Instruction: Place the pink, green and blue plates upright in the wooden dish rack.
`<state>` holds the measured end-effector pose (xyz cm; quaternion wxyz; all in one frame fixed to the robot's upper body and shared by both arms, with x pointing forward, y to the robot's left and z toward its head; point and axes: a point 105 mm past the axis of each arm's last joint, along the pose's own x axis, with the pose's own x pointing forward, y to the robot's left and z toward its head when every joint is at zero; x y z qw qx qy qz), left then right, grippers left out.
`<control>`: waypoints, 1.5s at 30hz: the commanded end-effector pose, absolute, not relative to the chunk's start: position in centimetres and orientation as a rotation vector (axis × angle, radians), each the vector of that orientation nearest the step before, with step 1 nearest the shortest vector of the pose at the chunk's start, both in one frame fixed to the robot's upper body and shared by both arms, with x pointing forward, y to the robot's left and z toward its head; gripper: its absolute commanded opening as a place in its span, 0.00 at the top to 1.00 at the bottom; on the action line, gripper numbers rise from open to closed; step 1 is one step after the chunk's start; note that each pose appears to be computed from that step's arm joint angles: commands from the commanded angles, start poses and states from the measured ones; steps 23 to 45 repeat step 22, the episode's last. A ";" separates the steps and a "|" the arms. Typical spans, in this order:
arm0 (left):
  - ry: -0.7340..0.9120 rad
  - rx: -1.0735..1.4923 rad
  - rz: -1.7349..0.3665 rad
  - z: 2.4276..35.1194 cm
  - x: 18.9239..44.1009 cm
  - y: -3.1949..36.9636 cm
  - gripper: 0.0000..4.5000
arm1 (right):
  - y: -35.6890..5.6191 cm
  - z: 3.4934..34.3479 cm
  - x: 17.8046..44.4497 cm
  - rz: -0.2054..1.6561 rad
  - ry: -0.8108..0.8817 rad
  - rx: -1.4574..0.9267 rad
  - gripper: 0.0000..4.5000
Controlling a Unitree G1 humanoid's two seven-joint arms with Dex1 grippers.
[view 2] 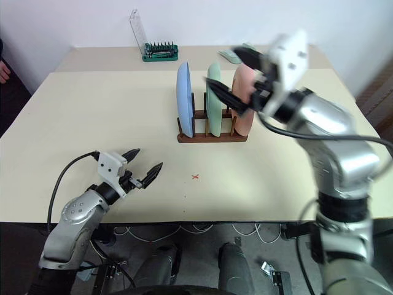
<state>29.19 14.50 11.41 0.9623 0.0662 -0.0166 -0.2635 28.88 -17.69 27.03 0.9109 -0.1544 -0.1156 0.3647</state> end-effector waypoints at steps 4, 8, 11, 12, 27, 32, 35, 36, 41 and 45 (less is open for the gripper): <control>-0.062 0.159 -0.554 12.6 30.3 14.0 0.00 | -22.9 21.8 26.3 0.660 -0.043 -0.359 0.08; -0.042 0.189 -0.552 12.1 30.7 14.5 0.00 | -25.1 18.4 27.3 0.561 0.033 -0.339 0.08; -0.022 0.207 -0.525 11.5 30.8 15.7 0.00 | -24.9 17.2 27.7 0.553 0.032 -0.315 0.08; -0.016 0.212 -0.520 11.3 30.9 15.8 0.00 | -25.0 17.0 27.9 0.549 0.030 -0.301 0.08; -0.015 0.229 -0.469 11.5 30.3 17.0 0.00 | -24.8 14.5 30.6 0.575 0.048 -0.284 0.08; -0.015 0.229 -0.469 11.5 30.3 17.0 0.00 | -24.8 14.5 30.6 0.575 0.048 -0.284 0.08; -0.015 0.229 -0.469 11.5 30.3 17.0 0.00 | -24.8 14.5 30.6 0.575 0.048 -0.284 0.08; -0.015 0.229 -0.469 11.5 30.3 17.0 0.00 | -24.8 14.5 30.6 0.575 0.048 -0.284 0.08; -0.015 0.229 -0.469 11.5 30.3 17.0 0.00 | -24.8 14.5 30.6 0.575 0.048 -0.284 0.08; -0.015 0.229 -0.469 11.5 30.3 17.0 0.00 | -24.8 14.5 30.6 0.575 0.048 -0.284 0.08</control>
